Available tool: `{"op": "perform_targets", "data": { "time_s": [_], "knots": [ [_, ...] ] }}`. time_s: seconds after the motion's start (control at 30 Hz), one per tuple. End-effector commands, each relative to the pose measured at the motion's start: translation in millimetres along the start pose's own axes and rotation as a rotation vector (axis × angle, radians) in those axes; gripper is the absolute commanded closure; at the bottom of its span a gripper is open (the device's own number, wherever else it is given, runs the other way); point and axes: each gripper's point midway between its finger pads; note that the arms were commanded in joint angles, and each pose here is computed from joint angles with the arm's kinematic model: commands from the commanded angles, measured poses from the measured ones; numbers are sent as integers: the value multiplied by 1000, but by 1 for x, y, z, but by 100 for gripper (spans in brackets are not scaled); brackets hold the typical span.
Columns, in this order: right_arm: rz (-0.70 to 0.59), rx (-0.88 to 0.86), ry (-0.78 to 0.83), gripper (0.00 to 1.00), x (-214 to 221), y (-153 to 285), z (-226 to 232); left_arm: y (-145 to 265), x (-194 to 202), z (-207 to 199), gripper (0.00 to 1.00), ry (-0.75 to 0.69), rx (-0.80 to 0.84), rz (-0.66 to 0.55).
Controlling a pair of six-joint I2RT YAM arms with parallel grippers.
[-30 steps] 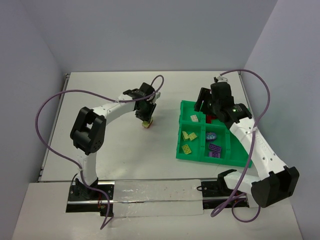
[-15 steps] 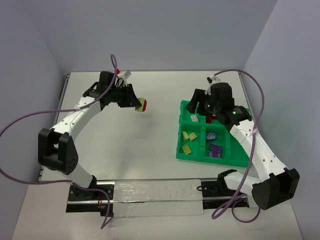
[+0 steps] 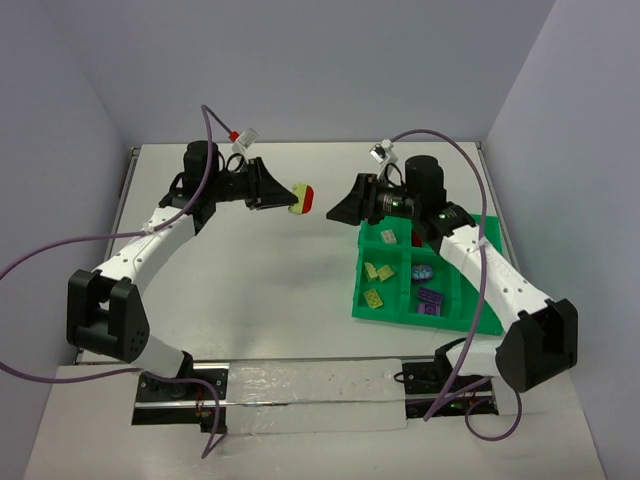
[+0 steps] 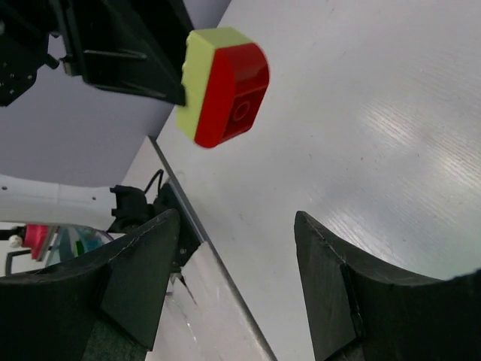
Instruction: Sort the legos into containers by color
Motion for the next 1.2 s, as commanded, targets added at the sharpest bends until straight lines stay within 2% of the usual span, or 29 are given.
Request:
{"op": "perform_targets", "data": {
  "time_s": [0.0,0.27,0.67,0.87,0.9,1.0,1.07,1.17],
  "knots": [
    [-74,-119,-2,29,-27,-14,17,8,-3,-34,100,-67,117,1],
    [-102,-231,-113,28,-32,-31,19,14,-4,-48,100,-89,142,-3],
    [-105,-388,-170,30,-35,-49,30,18,-2,-54,100,-103,144,-3],
    [-62,-470,-177,47,-28,-55,42,17,-3,-53,100,-100,146,-3],
    [-59,-480,-187,54,-28,-55,43,17,-4,-54,100,-103,148,-6],
    [-61,-490,-191,63,-26,-55,44,17,-3,-54,100,-101,145,-6],
    [-56,-489,-195,76,-23,-55,43,17,-3,-52,100,-103,138,-8],
    [-58,-483,-197,90,-19,-53,42,16,-4,-49,100,-103,127,-9]
  ]
}}
Point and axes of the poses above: each gripper's point midway between its finger pads, its own y axis back along the fingers, its own z axis along the line the jaws close on, x = y × z, and after that the axes turned 5 degrees about y, right-handed
